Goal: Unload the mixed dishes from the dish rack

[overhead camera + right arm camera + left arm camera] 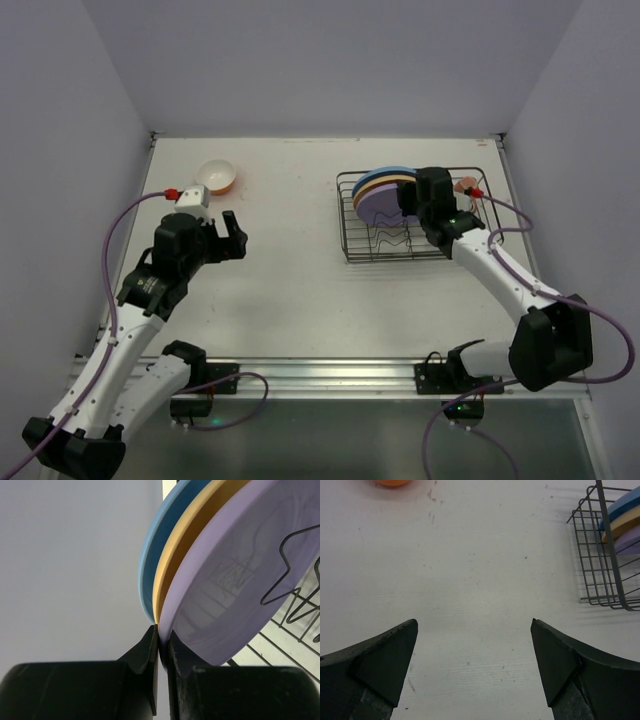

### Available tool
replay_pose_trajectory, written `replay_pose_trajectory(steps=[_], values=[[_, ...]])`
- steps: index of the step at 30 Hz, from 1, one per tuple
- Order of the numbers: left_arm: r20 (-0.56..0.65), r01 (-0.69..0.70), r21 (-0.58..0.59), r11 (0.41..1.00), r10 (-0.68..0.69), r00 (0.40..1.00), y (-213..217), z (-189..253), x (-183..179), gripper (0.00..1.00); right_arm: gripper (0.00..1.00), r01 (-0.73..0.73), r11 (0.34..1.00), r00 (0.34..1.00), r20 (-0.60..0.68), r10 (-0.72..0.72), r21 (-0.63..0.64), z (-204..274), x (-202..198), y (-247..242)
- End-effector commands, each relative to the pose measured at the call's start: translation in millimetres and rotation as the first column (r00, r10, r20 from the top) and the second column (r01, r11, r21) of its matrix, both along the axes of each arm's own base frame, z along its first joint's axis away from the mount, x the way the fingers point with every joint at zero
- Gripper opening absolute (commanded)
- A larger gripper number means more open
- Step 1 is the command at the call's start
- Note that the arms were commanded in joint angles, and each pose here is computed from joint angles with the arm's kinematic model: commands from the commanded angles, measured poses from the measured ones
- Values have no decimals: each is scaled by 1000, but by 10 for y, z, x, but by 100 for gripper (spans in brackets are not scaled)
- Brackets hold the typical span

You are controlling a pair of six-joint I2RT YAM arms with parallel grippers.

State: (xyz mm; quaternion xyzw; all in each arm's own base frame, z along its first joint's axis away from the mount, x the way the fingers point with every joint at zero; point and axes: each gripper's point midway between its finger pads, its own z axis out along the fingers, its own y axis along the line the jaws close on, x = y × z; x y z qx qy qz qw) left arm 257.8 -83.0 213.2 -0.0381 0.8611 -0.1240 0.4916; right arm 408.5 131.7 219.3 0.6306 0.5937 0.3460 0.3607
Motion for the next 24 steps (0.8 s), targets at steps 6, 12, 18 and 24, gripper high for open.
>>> replay_pose_trajectory(steps=[6, 12, 18, 24], values=[[66, 12, 8, 1000, -12, 998, -10, 127, 34, 100, 0, 37, 999, 991, 128, -39, 15, 376, -17, -93], [77, 6, 7, 1000, -7, 997, 4, 155, 25, 100, 0, 29, 999, 982, 183, -34, 27, 543, -66, -108], [87, -1, 7, 1000, 0, 996, 21, 182, 18, 100, 0, 20, 1000, 968, 250, -23, 16, 768, -93, -128], [86, -3, 8, 1000, 3, 996, 24, 178, 25, 100, 0, -8, 1000, 956, 293, 4, 12, 932, -159, -107]])
